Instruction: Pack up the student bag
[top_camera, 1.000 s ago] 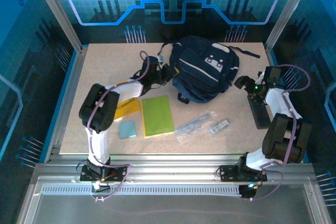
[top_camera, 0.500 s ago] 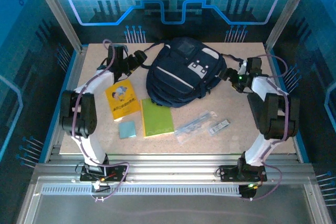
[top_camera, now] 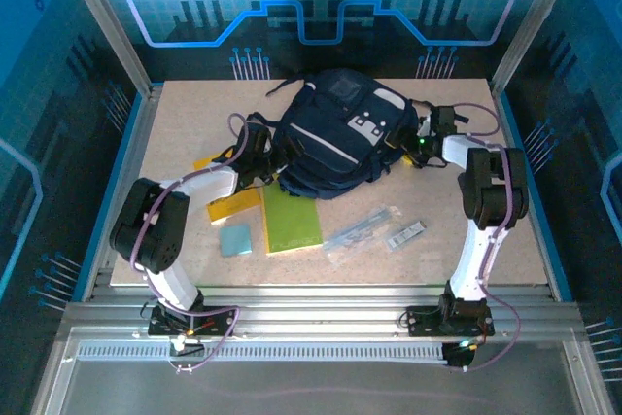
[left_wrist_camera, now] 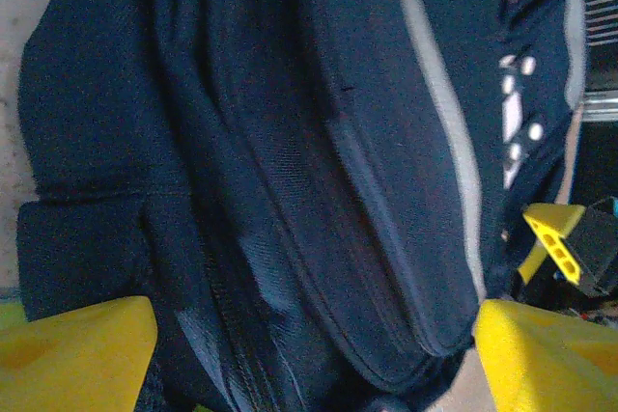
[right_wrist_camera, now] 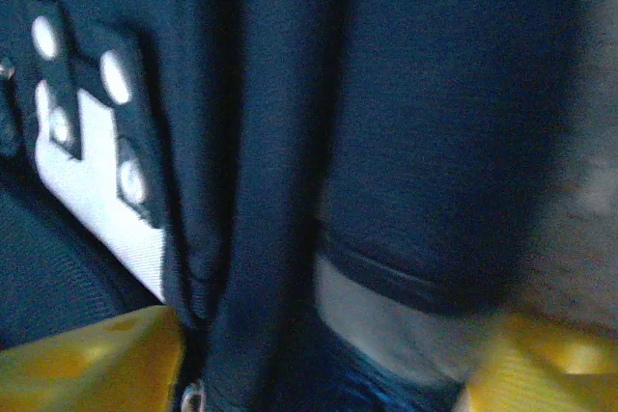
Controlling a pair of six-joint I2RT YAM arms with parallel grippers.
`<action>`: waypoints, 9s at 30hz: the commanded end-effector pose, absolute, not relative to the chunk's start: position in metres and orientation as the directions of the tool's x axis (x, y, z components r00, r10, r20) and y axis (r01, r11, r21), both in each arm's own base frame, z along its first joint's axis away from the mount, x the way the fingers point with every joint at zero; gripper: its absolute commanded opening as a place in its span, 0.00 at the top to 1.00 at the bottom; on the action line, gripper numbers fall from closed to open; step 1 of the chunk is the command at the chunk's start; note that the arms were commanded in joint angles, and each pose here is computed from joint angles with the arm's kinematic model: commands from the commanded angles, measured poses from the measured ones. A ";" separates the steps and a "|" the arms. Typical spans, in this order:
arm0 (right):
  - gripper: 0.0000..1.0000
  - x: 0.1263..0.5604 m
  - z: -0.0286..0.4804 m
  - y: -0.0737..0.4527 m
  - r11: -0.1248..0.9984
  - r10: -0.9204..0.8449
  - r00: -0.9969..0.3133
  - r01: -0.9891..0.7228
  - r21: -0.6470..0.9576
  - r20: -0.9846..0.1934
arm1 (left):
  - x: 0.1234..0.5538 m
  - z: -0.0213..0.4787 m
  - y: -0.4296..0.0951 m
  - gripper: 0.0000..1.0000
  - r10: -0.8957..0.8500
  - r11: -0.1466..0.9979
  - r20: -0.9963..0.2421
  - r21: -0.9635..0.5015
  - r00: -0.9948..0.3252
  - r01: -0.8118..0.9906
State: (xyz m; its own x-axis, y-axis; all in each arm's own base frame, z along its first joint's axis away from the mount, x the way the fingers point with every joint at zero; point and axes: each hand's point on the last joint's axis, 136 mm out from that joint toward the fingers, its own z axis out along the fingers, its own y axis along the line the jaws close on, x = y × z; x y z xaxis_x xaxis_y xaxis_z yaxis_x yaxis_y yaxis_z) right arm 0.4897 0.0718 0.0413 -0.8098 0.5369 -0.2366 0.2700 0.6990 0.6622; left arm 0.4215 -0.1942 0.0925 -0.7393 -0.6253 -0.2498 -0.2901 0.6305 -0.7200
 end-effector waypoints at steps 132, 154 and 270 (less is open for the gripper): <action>1.00 0.435 0.243 0.183 0.055 0.880 -0.448 0.428 0.902 0.159 | 0.477 0.196 -0.307 1.00 -0.127 0.828 -0.893 -0.336 -0.433 0.449; 1.00 0.462 0.219 0.162 0.240 0.875 -0.484 0.399 0.885 -0.019 | 0.446 0.206 -0.286 0.87 -0.142 0.693 -0.766 -0.529 -0.627 0.489; 0.96 0.505 0.188 0.055 0.500 0.797 -0.569 0.429 0.752 -0.206 | 0.379 0.196 -0.275 1.00 0.111 0.819 -0.672 -0.355 -0.732 0.450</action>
State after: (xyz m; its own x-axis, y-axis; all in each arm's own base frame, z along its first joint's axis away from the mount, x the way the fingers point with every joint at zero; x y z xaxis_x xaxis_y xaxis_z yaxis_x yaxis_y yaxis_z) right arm 0.4801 0.0785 0.1871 -0.5268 0.8461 -0.0819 0.4887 0.3803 0.7852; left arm 0.4026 -0.2470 0.1564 -0.7546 0.0303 -0.6555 0.3370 0.8751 -0.3475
